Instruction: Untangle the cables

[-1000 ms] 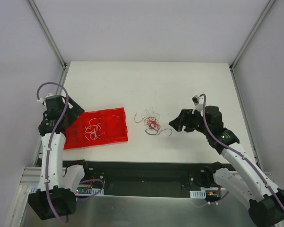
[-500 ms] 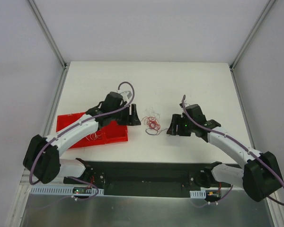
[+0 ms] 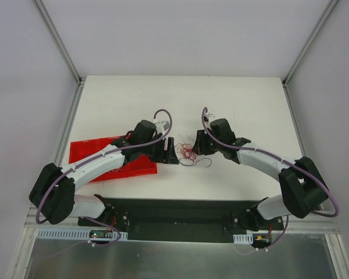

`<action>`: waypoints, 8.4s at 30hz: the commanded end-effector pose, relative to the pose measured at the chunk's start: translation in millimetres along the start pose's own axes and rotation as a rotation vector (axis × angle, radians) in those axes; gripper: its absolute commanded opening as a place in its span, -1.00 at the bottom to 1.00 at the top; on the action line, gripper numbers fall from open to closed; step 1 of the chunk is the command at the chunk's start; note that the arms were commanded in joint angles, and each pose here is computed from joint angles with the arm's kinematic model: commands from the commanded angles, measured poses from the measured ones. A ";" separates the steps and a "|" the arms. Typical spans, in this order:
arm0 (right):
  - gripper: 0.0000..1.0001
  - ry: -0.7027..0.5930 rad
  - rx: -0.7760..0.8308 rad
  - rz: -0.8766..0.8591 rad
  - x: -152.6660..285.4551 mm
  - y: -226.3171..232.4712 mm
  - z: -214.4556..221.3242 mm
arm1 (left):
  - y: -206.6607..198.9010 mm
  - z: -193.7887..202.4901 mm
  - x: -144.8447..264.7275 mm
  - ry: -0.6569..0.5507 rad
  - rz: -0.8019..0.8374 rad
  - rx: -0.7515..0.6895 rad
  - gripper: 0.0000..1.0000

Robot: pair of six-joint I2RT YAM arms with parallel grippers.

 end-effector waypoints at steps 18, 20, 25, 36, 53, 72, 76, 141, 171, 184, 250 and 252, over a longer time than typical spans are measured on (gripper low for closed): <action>-0.99 -0.105 0.103 -0.141 27.4 31.0 -8.7 | -22.9 -30.0 -10.3 0.002 0.093 -0.005 0.42; -0.99 -0.134 0.097 -0.183 42.7 37.1 -9.8 | -22.2 -36.1 -23.0 0.025 0.084 0.011 0.50; -0.99 -0.201 0.082 -0.261 78.5 50.8 -14.9 | -23.2 -52.2 -48.9 0.045 0.064 0.024 0.54; -0.99 -0.298 0.055 -0.412 135.0 79.0 -36.7 | -41.0 -82.1 -95.8 0.071 0.141 0.081 0.67; -0.99 -0.834 0.253 -0.304 355.9 111.6 -93.8 | 17.9 -51.8 -150.5 0.157 0.036 0.170 0.19; -0.99 -0.865 0.289 -0.190 351.1 93.4 -88.0 | -67.9 -78.1 -41.2 -0.089 0.408 -0.201 0.72; -0.99 -0.870 0.285 -0.191 352.6 93.2 -87.8 | -83.9 -81.2 -21.1 -0.167 0.457 -0.223 0.73; -0.99 -0.804 0.426 -0.182 325.3 83.0 -73.3 | -132.8 -93.3 62.4 -0.303 0.524 -0.559 0.86; -0.99 -0.734 0.397 -0.464 309.0 111.5 -67.0 | -201.8 -87.0 29.5 -0.442 0.472 -0.743 0.22; -0.99 -0.747 0.393 -0.469 315.5 110.7 -63.2 | -216.2 -89.9 17.6 -0.423 0.578 -0.715 -0.76; 0.64 -0.479 0.217 -0.027 209.1 26.8 -17.9 | 124.6 3.5 41.9 -0.076 -0.796 0.357 -1.00; 0.65 -0.475 0.218 -0.029 208.4 26.8 -17.9 | 123.0 -3.7 43.2 -0.080 -0.802 0.341 -1.00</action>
Point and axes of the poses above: each gripper's point midway between its finger pads, its own x axis back along the fingers, its own y axis along the line the jaws close on, z = x × y, the point moved 7 cm from there along x, back along the fingers, and after that the axes turned 3 degrees about -x, right-handed, at the moved point
